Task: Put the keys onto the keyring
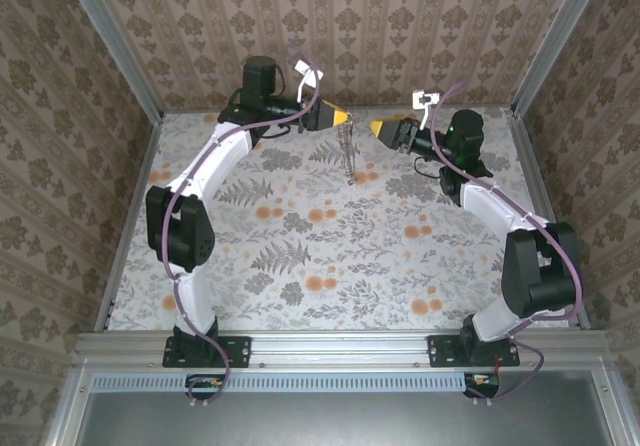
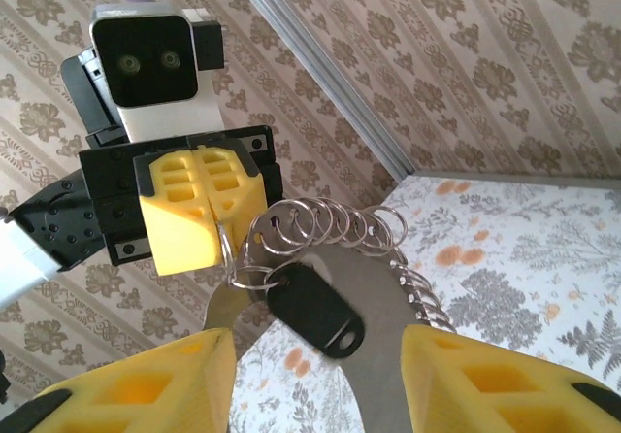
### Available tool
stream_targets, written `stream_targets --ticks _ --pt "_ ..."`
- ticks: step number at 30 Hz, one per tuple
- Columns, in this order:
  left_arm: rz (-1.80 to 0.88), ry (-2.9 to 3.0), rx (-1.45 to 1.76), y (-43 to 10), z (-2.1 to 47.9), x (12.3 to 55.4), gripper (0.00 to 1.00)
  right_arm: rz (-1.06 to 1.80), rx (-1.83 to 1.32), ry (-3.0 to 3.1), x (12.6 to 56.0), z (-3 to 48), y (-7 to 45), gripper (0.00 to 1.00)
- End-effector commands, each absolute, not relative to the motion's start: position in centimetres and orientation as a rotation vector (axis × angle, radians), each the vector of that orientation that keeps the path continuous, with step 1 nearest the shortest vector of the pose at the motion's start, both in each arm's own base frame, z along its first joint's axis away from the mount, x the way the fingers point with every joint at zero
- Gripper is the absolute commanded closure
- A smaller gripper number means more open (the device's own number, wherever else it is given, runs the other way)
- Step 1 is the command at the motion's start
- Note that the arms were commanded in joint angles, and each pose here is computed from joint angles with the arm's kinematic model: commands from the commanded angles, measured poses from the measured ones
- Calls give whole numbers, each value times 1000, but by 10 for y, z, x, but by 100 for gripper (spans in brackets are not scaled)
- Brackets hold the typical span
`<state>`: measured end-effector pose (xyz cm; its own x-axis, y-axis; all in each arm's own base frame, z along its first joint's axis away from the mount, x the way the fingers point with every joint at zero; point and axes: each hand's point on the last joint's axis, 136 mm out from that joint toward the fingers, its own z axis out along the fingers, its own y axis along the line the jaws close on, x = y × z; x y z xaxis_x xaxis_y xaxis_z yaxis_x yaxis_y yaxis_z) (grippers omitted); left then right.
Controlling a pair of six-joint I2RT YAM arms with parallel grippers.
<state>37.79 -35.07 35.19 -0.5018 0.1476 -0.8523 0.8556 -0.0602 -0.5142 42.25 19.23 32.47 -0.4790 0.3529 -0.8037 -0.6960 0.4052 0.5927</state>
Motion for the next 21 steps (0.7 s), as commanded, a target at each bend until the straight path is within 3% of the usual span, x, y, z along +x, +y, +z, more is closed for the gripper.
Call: stream_targets --ticks 1,12,21 --pt "-1613 1545 1151 -349 381 356 100 1231 -383 1545 417 347 200 48" --pt "-1624 1523 1183 -351 386 345 100 1287 -541 1539 408 345 231 45" --pt "-1629 1517 1191 -350 388 342 100 1255 -583 1543 397 352 233 54"
